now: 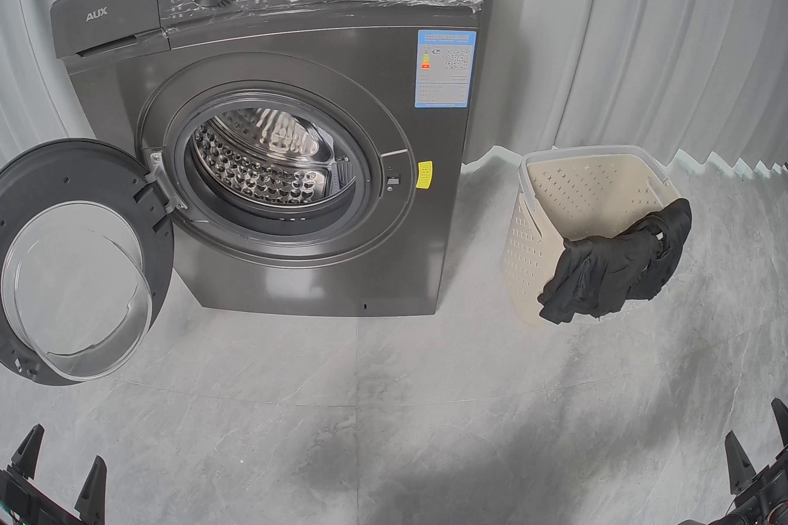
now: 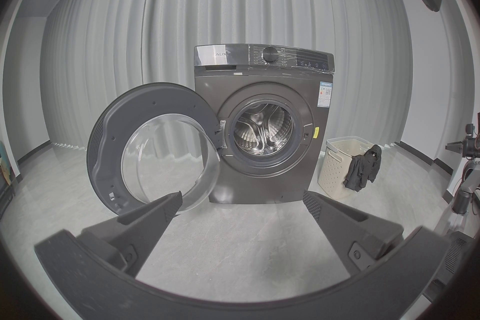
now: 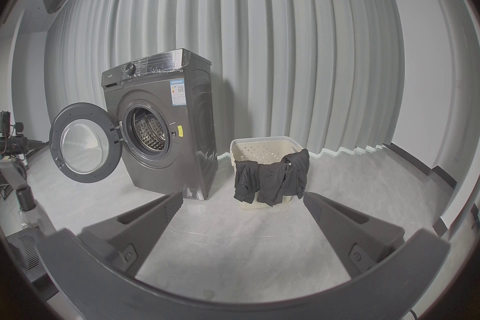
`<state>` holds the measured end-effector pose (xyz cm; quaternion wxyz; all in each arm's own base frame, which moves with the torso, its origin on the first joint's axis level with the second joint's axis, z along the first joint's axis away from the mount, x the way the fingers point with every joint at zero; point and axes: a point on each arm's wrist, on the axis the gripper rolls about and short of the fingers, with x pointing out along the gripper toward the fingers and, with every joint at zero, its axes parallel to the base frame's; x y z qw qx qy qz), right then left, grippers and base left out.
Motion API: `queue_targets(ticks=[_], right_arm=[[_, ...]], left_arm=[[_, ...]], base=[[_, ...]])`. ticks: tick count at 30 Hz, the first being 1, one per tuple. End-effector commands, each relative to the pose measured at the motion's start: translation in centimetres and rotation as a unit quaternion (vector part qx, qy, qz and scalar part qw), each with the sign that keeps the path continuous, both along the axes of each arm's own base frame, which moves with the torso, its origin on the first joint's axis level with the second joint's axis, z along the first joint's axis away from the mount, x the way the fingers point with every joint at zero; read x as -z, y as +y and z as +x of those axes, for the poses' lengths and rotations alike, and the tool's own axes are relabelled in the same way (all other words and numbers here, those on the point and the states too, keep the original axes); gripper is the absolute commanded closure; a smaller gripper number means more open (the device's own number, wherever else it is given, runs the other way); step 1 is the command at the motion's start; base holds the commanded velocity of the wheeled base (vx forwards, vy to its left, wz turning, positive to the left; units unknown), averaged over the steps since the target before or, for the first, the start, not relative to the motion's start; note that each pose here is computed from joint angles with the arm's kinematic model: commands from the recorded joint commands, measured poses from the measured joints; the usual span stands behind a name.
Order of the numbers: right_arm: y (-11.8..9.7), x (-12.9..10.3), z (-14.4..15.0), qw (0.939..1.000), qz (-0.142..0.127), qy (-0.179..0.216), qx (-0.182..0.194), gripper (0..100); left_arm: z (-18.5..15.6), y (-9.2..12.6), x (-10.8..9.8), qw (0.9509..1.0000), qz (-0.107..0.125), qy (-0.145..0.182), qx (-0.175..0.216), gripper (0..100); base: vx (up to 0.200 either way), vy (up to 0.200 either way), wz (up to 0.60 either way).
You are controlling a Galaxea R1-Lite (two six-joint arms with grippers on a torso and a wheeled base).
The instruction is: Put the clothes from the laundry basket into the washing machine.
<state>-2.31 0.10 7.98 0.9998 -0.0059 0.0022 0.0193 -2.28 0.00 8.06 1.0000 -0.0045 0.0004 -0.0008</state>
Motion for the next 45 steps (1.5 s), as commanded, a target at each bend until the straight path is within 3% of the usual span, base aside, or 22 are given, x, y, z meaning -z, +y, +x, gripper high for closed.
queue_targets(ticks=[1,6,45], right_arm=[[0.00,0.44,0.01,1.0000,0.000,0.001,0.000,0],[0.00,0.48,0.02,1.0000,0.000,0.001,0.000,0],[0.00,0.44,0.01,1.0000,0.000,0.001,0.000,0]], left_arm=[[0.00,0.00,0.48,1.0000,0.000,0.000,0.000,0],[0.00,0.00,0.48,1.0000,0.000,0.000,0.000,0],[0.00,0.00,0.50,1.0000,0.000,0.001,0.000,0]], base=[[0.000,0.000,0.00],[0.000,0.000,0.00],[0.000,-0.200,0.00]])
